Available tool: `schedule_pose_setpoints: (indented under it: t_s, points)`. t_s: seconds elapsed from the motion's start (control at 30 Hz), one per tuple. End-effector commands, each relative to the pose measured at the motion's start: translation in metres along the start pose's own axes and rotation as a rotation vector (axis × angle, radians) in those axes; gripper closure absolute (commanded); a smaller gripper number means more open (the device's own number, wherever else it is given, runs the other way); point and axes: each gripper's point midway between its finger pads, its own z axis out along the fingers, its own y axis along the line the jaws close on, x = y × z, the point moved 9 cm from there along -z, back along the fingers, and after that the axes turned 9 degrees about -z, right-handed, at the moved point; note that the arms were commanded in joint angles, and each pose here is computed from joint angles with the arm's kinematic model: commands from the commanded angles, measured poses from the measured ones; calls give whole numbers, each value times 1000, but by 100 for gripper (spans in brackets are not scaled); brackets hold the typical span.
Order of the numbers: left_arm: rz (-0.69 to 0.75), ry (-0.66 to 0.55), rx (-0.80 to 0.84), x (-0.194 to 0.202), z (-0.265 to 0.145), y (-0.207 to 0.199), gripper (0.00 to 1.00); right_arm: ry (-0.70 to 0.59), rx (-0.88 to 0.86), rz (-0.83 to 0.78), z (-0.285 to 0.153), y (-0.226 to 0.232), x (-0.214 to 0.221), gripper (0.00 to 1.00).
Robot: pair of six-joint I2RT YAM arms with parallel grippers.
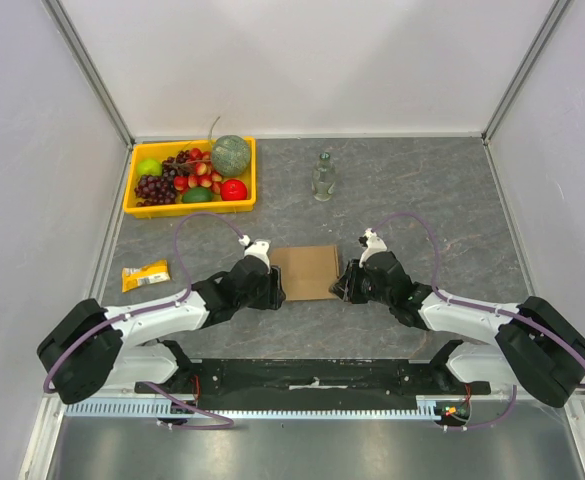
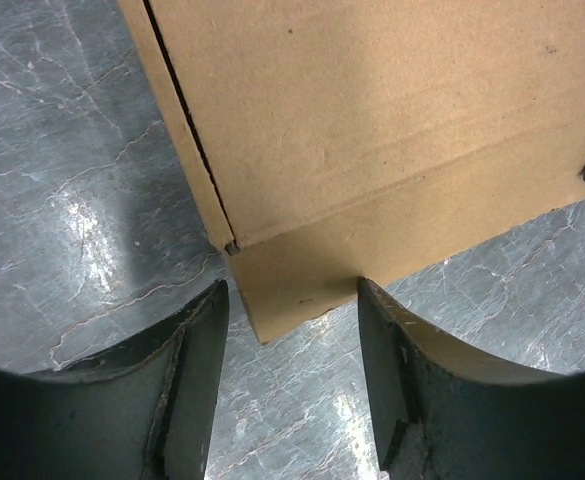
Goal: Fold the paper box
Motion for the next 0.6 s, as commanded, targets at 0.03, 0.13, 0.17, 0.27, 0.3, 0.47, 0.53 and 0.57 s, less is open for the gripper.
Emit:
schedule_pose_setpoints:
  t_s: [0.03,0.13,0.17,0.27,0.3,0.47,0.53,0.57]
  points:
    - [33,-51,-1,-12,-9,-5,36,-48,-42,5,2,6,-11,69]
    - [40,-57,-17,-14,-13,-3,32,-49,-40,5,3,6,-12,69]
    - [42,-59,-19,-15,-15,-3,31,-51,-43,5,3,7,-13,68]
    - [45,-72,-24,-17,-22,-3,30,-50,-41,3,3,6,-14,68]
    - [47,-74,-27,-18,-25,-2,29,-51,-38,4,3,5,-14,69]
    - [46,-127,-3,-31,-48,-7,29,-48,-39,5,4,5,-15,69]
    - [50,-179,27,-44,-59,-14,30,-51,-41,4,4,5,-16,68]
    - [53,-208,45,-50,-65,-18,31,-47,-39,2,4,5,-15,69]
